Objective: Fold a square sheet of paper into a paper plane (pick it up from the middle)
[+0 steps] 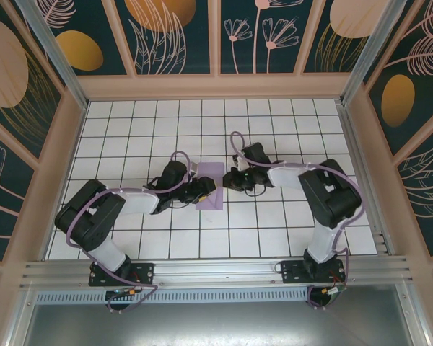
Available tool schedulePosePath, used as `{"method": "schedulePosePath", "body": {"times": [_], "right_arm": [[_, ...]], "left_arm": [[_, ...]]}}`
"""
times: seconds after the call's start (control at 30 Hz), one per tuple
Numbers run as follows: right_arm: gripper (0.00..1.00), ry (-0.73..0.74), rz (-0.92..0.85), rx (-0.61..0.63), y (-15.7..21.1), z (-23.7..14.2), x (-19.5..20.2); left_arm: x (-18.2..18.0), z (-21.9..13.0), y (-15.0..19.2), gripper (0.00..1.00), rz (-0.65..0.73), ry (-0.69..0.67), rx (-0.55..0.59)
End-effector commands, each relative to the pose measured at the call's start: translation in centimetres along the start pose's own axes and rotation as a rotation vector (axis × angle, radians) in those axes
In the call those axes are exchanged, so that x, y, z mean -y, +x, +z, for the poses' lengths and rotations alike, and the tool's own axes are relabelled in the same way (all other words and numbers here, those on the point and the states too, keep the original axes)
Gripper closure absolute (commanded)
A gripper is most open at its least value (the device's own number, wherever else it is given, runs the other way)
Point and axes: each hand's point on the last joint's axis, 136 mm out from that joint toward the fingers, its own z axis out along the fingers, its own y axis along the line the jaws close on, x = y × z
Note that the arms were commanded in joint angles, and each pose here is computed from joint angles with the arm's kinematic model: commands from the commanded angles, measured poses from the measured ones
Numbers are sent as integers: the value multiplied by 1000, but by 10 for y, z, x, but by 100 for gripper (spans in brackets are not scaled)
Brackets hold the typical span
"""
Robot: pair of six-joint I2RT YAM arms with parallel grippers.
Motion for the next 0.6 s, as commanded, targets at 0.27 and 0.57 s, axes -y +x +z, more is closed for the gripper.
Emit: {"method": "schedulePosePath", "body": {"times": [0.27, 0.57], "right_arm": [[65, -178, 6, 78, 10, -17, -36], [72, -146, 16, 76, 12, 7, -44]], "left_arm": [[-13, 1, -11, 64, -16, -44, 70], [-17, 0, -9, 74, 3, -63, 63]]}}
